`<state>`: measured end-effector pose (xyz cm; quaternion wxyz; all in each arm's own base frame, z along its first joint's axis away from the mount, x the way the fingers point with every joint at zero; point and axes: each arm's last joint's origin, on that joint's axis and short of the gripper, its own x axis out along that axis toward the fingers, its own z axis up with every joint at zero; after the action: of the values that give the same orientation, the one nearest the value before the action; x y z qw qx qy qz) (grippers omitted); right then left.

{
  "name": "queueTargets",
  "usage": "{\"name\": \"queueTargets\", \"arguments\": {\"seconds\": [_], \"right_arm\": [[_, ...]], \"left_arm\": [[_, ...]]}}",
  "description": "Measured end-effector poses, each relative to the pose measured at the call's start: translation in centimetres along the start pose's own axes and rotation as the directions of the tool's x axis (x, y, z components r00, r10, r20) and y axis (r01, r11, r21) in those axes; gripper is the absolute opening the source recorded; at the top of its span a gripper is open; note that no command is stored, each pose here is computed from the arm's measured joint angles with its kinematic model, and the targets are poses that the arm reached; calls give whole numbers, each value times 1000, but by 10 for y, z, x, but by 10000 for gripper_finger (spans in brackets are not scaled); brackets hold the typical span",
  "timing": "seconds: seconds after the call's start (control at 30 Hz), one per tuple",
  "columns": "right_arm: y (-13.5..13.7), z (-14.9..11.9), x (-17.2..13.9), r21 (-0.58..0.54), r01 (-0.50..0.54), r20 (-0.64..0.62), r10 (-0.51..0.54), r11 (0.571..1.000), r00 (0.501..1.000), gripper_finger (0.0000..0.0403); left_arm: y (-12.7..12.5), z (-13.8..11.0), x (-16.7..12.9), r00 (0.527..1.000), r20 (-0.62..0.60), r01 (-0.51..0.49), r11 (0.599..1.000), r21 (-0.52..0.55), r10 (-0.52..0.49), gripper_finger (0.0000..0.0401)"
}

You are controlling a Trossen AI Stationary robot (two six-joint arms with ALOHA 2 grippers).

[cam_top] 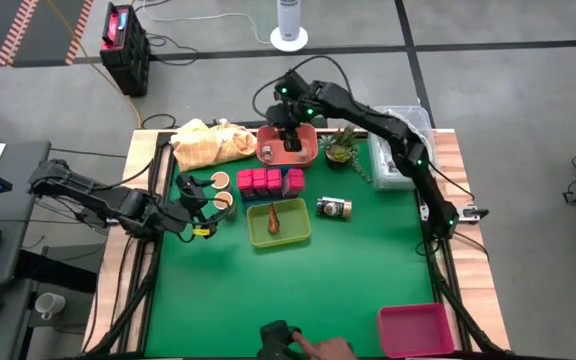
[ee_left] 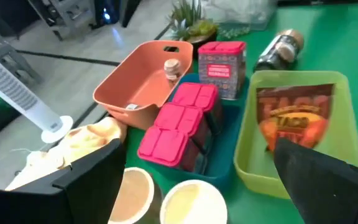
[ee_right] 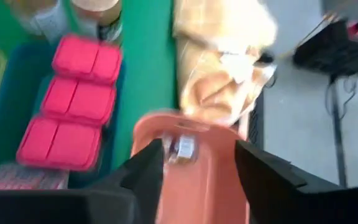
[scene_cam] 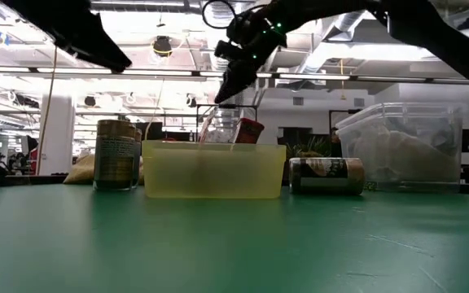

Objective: Sort spices by type
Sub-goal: Put the brown seasoning bottle into the orange bin

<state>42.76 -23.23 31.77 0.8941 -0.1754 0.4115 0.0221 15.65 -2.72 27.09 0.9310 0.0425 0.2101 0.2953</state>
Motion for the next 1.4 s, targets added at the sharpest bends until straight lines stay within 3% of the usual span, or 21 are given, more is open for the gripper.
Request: {"name": "queueTargets", "arguments": {"seconds": [0.2,0.57,0.7,0.77,0.93,1.1,1.27,1.4], "right_arm": [[3,-1,24,137,-10,4,9,991,1000,279],[1,-17,58,382,-20,-34,36,924,999,282],[0,-20,60,379,22,-71,5,925,997,282],[-3,-18,52,379,42,-67,-17,924,998,282],[-13,-10,-2,417,78,-37,-68,906,997,282],[-14,-23,-14,470,75,-115,-23,880,993,281],[-13,-16,-36,462,82,-81,-50,883,995,281],[-6,-13,-48,441,99,-33,-94,892,995,275]], "left_arm": [[7,-2,16,1000,1,-9,1000,-21,9,389],[11,6,20,999,49,-6,998,-66,9,389],[15,10,26,996,69,-48,997,-67,53,389],[21,15,32,994,87,-62,996,-68,68,389],[47,22,57,995,97,-23,994,-104,33,389],[77,16,88,999,39,12,987,-159,-5,389],[98,14,123,997,-62,35,983,-182,-47,389],[113,26,147,993,-82,69,981,-179,-85,389]]}}
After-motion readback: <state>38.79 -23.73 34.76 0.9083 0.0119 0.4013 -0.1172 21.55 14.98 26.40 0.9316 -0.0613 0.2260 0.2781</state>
